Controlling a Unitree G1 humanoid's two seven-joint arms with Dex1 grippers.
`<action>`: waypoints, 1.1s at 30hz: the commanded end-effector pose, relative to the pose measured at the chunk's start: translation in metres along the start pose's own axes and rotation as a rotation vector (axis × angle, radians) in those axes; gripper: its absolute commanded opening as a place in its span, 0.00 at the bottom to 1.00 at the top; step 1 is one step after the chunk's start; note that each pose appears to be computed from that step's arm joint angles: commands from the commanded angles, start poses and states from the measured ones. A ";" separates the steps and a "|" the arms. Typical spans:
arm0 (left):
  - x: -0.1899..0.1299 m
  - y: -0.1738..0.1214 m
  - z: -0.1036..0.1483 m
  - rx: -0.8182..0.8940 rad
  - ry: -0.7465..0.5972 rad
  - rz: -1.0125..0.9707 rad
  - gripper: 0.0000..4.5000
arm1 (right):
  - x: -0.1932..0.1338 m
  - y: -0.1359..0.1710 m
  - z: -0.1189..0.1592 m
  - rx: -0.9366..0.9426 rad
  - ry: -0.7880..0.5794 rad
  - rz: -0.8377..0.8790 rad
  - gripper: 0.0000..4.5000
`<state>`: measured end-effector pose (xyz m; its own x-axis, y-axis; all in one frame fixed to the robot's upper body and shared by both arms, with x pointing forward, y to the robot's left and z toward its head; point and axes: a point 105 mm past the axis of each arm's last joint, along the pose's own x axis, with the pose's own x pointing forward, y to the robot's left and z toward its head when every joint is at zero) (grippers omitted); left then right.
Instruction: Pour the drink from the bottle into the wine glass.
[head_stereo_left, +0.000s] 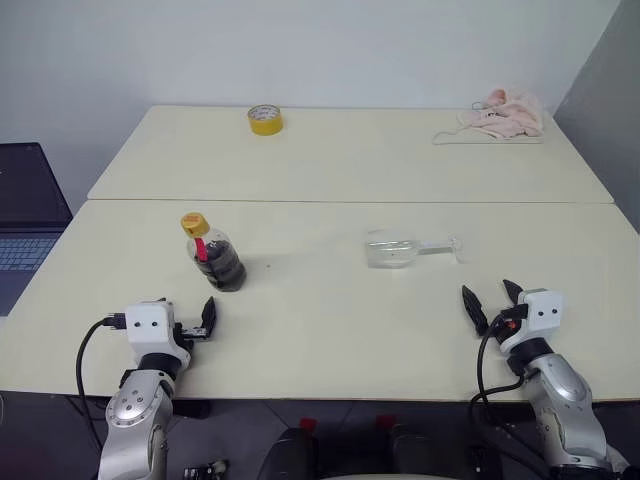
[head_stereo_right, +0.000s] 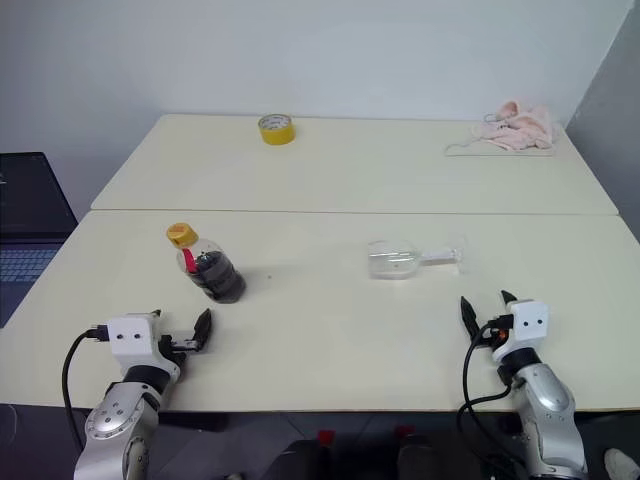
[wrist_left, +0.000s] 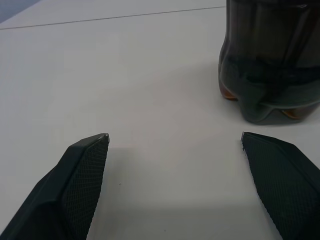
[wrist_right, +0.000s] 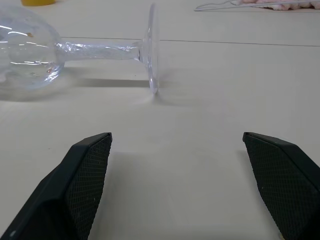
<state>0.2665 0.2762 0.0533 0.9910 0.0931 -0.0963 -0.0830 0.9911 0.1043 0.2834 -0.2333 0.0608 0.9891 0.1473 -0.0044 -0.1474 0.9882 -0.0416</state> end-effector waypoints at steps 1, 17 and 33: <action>-0.001 -0.002 0.012 0.046 -0.047 -0.013 1.00 | -0.003 -0.003 0.001 0.009 -0.003 -0.013 1.00; -0.007 -0.010 0.027 0.020 -0.109 -0.098 1.00 | -0.009 0.057 0.024 -0.045 -0.057 0.337 1.00; 0.016 -0.025 0.030 0.026 -0.132 -0.162 1.00 | -0.019 0.088 0.031 -0.091 -0.031 0.571 1.00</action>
<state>0.2851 0.2499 0.0718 0.9965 -0.0824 -0.0107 0.0831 0.9911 0.1038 0.2512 -0.1480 0.0818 0.7594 0.6491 -0.0440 -0.6500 0.7539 -0.0953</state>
